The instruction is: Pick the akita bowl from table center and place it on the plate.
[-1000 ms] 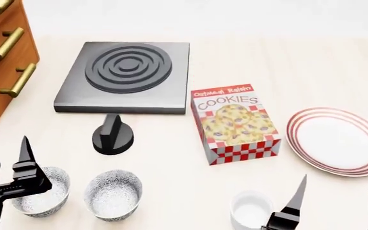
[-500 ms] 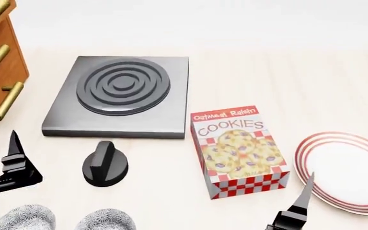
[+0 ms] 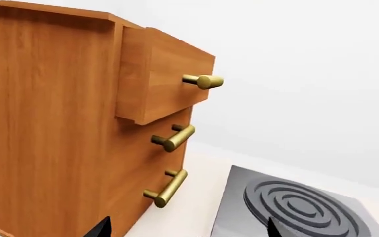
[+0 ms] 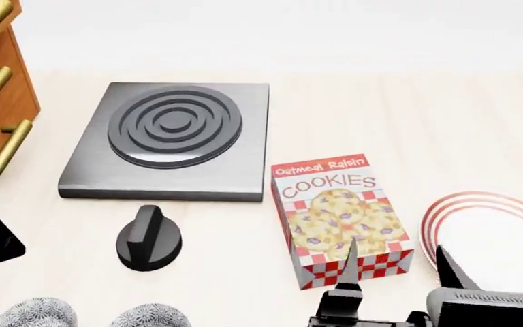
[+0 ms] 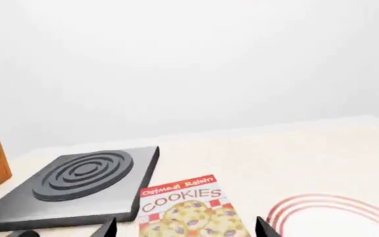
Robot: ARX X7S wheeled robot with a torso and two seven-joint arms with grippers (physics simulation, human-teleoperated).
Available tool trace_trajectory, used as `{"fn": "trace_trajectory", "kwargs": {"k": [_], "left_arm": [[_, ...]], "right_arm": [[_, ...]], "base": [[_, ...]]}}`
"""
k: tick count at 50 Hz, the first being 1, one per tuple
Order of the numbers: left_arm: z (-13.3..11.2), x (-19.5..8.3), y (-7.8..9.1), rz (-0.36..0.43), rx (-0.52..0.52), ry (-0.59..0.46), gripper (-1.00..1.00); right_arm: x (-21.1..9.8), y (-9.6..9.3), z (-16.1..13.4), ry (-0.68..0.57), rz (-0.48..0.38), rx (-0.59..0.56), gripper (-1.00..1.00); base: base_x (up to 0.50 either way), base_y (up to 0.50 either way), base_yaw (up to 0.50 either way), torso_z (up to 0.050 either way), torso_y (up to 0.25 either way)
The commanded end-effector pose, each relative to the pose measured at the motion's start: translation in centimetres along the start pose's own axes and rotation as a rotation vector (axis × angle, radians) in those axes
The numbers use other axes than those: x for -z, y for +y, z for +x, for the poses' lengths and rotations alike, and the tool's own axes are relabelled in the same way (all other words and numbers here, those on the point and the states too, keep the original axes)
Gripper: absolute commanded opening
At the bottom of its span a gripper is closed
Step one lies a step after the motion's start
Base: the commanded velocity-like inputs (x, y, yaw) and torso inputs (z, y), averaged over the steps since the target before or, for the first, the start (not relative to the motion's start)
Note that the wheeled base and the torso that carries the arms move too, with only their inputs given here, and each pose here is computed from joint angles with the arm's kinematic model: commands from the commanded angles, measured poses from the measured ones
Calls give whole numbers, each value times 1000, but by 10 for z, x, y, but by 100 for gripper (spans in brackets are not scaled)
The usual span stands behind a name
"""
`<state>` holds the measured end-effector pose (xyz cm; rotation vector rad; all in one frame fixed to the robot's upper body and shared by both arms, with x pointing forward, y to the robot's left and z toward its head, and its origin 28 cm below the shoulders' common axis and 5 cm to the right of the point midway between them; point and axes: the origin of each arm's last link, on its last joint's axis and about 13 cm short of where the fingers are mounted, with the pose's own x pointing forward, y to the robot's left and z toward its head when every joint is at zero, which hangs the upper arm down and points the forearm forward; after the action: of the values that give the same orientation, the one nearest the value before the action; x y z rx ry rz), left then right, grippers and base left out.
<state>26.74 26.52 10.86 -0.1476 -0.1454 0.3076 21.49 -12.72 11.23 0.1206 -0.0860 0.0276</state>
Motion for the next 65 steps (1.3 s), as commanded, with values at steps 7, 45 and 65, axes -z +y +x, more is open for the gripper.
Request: {"fn": "trace_trajectory", "kwargs": {"k": [7,45,65], "left_arm": [[-10,2,3,-30,-4,4,100],[-7,1,3,-71,-15,17,100],[-9,0,4,-81,-13,16,100]], "right_arm": [[-6,40,20,338,106,-405,100],[8,75,59,636,108,-601,100],[27,68,63,720,129,-564,100]], "base": [[0,0,0,0,0],[0,0,0,0,0],[0,0,0,0,0]]}}
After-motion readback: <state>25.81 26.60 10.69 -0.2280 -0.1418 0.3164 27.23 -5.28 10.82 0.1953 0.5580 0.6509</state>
